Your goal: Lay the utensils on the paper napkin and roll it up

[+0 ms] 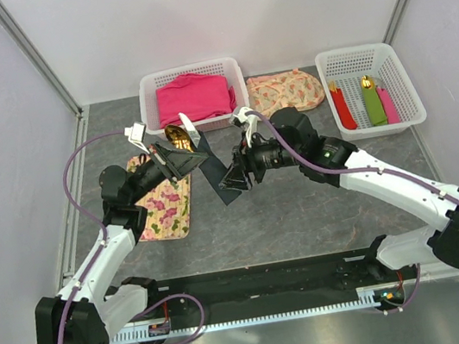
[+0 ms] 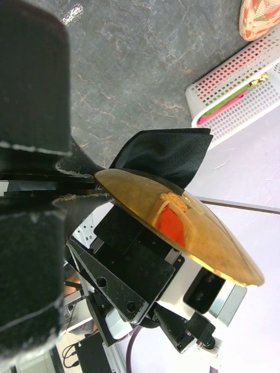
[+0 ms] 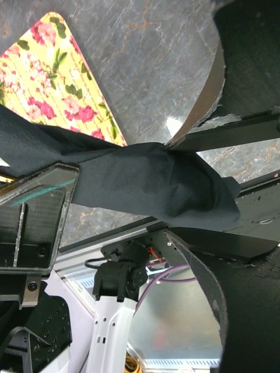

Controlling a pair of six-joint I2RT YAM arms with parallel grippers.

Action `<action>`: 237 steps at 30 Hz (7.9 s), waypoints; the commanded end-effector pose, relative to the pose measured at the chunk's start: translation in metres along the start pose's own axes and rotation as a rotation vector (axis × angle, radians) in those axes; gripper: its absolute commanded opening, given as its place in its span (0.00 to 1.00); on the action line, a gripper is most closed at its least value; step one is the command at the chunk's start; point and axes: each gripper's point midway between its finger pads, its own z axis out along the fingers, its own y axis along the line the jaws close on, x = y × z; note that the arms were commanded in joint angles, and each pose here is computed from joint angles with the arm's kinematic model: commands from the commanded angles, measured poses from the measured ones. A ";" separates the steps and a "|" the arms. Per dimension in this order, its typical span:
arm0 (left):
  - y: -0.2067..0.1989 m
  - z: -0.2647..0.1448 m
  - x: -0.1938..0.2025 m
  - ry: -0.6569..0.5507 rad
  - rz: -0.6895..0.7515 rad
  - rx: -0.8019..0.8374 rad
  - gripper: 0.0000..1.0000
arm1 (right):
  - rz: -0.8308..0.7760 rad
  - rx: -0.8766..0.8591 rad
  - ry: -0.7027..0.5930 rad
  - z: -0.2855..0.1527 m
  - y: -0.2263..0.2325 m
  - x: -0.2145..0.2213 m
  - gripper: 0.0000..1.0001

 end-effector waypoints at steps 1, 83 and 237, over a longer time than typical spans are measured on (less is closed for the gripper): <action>-0.029 0.001 -0.015 -0.032 0.074 0.081 0.02 | 0.017 -0.065 -0.030 0.006 0.012 -0.006 0.59; -0.046 0.004 -0.001 -0.029 -0.057 0.147 0.37 | 0.155 -0.172 -0.340 0.010 0.036 -0.065 0.00; 0.020 0.000 0.048 0.153 -0.008 0.015 0.98 | 0.361 0.832 -0.023 -0.313 -0.527 0.086 0.00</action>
